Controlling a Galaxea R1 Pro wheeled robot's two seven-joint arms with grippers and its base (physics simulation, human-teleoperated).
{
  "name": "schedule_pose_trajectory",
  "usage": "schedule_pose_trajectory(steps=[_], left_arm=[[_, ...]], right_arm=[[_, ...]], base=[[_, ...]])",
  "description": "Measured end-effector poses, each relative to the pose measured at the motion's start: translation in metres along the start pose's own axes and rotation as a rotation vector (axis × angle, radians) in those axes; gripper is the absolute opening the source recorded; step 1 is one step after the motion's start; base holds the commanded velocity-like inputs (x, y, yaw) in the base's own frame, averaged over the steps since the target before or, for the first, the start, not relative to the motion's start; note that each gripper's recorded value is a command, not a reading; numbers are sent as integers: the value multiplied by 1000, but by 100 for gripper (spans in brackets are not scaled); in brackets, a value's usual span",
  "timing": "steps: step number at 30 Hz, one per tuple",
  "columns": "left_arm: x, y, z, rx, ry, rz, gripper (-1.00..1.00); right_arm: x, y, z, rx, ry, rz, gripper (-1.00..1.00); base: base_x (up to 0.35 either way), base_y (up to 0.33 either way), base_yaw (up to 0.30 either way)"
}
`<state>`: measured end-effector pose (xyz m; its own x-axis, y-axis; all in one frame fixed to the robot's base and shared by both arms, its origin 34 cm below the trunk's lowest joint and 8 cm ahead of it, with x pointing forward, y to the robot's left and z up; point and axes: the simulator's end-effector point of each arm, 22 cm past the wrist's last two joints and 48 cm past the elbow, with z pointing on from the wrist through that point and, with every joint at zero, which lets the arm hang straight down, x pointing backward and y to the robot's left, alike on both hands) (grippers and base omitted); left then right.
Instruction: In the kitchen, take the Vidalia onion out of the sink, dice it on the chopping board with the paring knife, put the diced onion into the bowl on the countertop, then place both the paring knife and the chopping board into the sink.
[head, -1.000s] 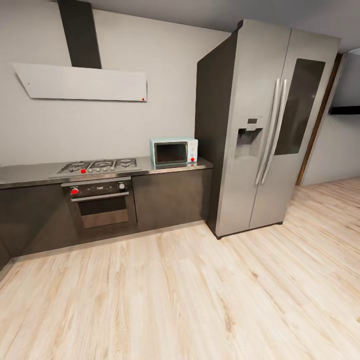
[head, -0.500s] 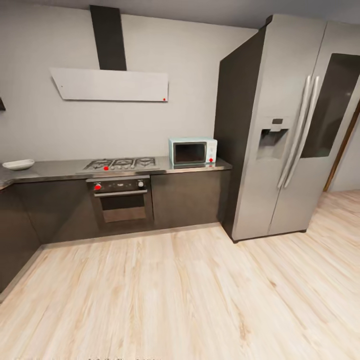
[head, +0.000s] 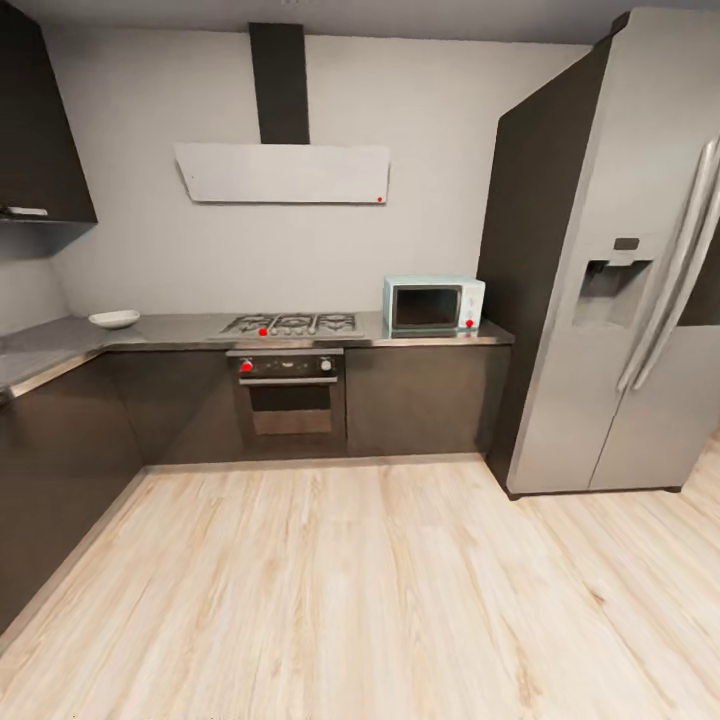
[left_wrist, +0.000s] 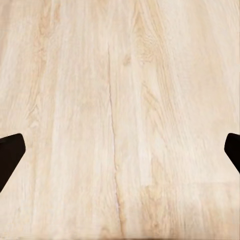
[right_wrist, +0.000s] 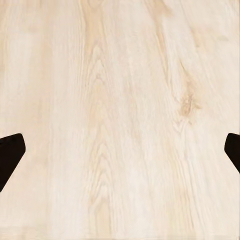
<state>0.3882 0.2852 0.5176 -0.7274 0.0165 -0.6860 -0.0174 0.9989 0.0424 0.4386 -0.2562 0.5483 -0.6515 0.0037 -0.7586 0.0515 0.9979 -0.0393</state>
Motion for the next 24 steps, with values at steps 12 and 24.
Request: schedule_pose_trajectory(steps=[12, 24], left_arm=[[1, -1, 0, 1, 2, -1, 100], [1, -2, 0, 4, 2, 1, 100]], right_arm=[[4, 0, -3, 0, -15, 1, 100], [4, 0, -3, 0, -15, 1, 100]], base=[[0, 0, 291], [0, 0, 291]])
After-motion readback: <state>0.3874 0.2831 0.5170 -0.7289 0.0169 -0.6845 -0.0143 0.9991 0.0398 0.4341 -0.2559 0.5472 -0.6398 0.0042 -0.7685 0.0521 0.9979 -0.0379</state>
